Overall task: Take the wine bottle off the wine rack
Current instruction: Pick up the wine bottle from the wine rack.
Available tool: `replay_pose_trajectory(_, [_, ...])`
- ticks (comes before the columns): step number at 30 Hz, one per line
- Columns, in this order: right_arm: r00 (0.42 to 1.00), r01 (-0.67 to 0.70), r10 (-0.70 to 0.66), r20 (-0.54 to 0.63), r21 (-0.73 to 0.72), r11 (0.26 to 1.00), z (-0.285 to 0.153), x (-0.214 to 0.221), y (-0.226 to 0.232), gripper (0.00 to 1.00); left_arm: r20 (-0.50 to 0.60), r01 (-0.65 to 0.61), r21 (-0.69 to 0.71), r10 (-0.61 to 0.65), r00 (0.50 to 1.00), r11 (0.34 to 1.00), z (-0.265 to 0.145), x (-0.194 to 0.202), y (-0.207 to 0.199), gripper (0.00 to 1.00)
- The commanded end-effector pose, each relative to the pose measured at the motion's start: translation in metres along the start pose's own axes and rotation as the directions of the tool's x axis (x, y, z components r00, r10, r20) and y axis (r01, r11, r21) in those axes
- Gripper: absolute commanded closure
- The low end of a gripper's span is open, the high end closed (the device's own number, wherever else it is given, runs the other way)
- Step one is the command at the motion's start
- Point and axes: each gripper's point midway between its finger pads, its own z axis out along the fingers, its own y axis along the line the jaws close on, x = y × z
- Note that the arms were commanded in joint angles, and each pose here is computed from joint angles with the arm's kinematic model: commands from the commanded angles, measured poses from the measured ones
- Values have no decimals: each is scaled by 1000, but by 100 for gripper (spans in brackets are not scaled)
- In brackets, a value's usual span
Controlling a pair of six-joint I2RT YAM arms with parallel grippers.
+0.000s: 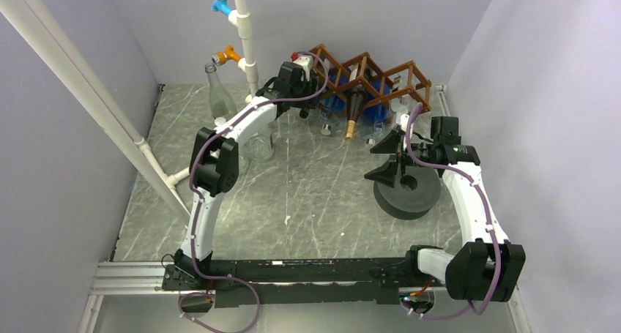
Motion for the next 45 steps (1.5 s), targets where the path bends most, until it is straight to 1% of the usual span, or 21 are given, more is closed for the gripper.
replay_pose_trajectory(1, [998,56,-56,17,1,998,-1,-5,0,4,65,14,17,-15,998,1000,0,-25,-9,32])
replay_pose_trajectory(11, [998,61,-61,15,5,998,-2,-5,-1,4,49,31,20,-32,998,999,10,-17,-9,37])
replay_pose_trajectory(16, [998,61,-61,15,5,998,-2,-5,-1,4,48,34,23,-35,998,999,10,-18,-10,46])
replay_pose_trajectory(18, [998,60,-60,14,5,998,-2,-4,-1,4,47,33,23,-34,998,999,9,-18,-10,52])
replay_pose_trajectory(22, [998,62,-62,13,7,998,-2,-4,-1,4,55,30,21,-31,998,999,3,-22,-10,68])
replay_pose_trajectory(28, [998,64,-64,12,8,998,-2,-4,-1,3,94,14,20,-15,995,1000,-14,-35,-12,86])
replay_pose_trajectory(30, [998,62,-63,12,8,998,-2,-4,-1,4,112,0,26,-3,994,1000,-22,-41,-15,93])
replay_pose_trajectory(31, [998,64,-64,11,9,998,-2,-4,-1,4,120,-7,29,4,993,1000,-26,-44,-16,99])
replay_pose_trajectory(32, [998,63,-64,11,9,998,-2,-4,-1,4,131,-12,31,8,991,999,-31,-48,-17,100])
replay_pose_trajectory(39, [998,65,-66,11,10,998,-2,-4,-1,4,189,-33,46,23,982,998,-61,-63,-22,100])
replay_pose_trajectory(45, [998,66,-67,9,12,998,-2,-4,-1,4,205,-58,69,42,978,996,-81,-63,-31,100])
